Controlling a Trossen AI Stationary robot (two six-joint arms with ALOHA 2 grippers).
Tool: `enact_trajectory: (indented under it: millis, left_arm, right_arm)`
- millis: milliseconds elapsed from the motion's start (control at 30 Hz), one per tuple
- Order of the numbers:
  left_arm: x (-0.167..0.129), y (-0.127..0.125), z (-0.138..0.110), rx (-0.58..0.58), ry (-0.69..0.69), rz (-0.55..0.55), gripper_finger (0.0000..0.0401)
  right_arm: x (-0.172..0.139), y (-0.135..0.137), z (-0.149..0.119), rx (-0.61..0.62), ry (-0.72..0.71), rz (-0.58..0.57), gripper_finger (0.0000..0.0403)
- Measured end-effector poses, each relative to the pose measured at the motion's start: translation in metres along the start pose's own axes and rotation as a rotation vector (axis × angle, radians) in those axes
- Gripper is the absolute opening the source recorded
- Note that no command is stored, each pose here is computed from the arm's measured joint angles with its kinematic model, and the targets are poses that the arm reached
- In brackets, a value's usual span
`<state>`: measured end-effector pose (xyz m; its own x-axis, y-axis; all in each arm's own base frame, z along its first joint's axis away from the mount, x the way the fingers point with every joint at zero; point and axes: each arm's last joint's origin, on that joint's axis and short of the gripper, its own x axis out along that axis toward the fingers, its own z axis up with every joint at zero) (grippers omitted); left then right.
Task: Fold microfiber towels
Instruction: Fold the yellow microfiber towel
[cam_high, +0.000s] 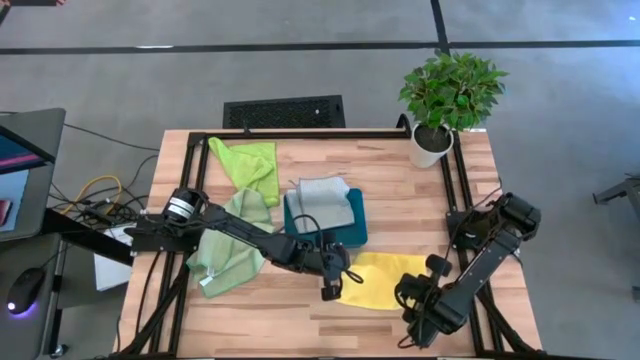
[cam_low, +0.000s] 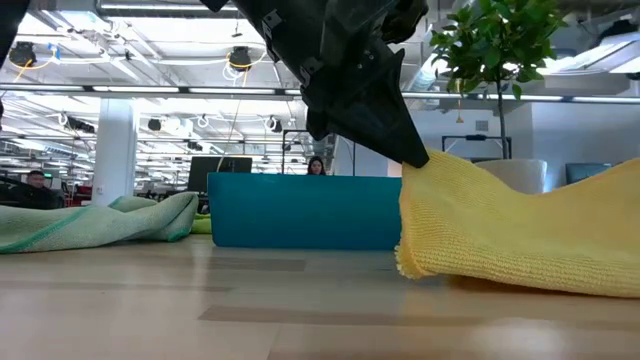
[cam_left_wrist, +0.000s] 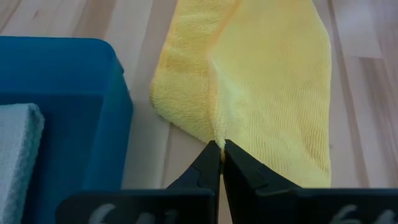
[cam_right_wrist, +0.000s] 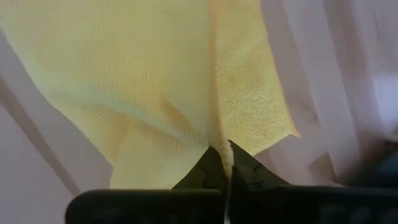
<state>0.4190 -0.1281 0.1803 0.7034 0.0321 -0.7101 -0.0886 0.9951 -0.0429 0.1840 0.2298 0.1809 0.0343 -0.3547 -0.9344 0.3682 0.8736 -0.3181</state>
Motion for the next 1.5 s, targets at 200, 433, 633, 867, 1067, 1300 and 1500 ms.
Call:
enact_trajectory:
  millis: [200, 433, 633, 867, 1067, 1300, 1500]
  left_arm:
    - [0.0, 0.001, 0.0, -0.025, -0.002, 0.002, 0.0027]
    - [0.001, 0.004, 0.002, -0.027, -0.002, 0.007, 0.0111]
    - [0.002, 0.008, 0.003, -0.029, -0.003, 0.014, 0.0166]
    - [-0.001, -0.003, 0.003, 0.088, 0.012, -0.082, 0.018]
    - [-0.012, -0.039, -0.01, 0.356, -0.001, -0.135, 0.018]
    - [-0.024, -0.068, -0.023, 0.449, -0.032, -0.084, 0.018]
    - [-0.027, -0.076, -0.027, 0.442, -0.036, -0.092, 0.018]
  right_arm:
    - [0.001, -0.001, 0.004, -0.008, 0.007, 0.001, 0.005]
    - [0.002, -0.002, 0.009, 0.005, 0.012, -0.001, 0.0116]
    - [0.003, -0.006, 0.009, 0.005, 0.041, -0.03, 0.0187]
    - [-0.005, -0.001, 0.014, -0.059, 0.056, 0.036, 0.0227]
    - [-0.021, 0.014, 0.012, -0.139, -0.057, 0.151, 0.0226]
    - [-0.023, 0.038, -0.002, -0.326, -0.177, 0.324, 0.0224]
    - [-0.02, 0.041, -0.006, -0.339, -0.219, 0.311, 0.0224]
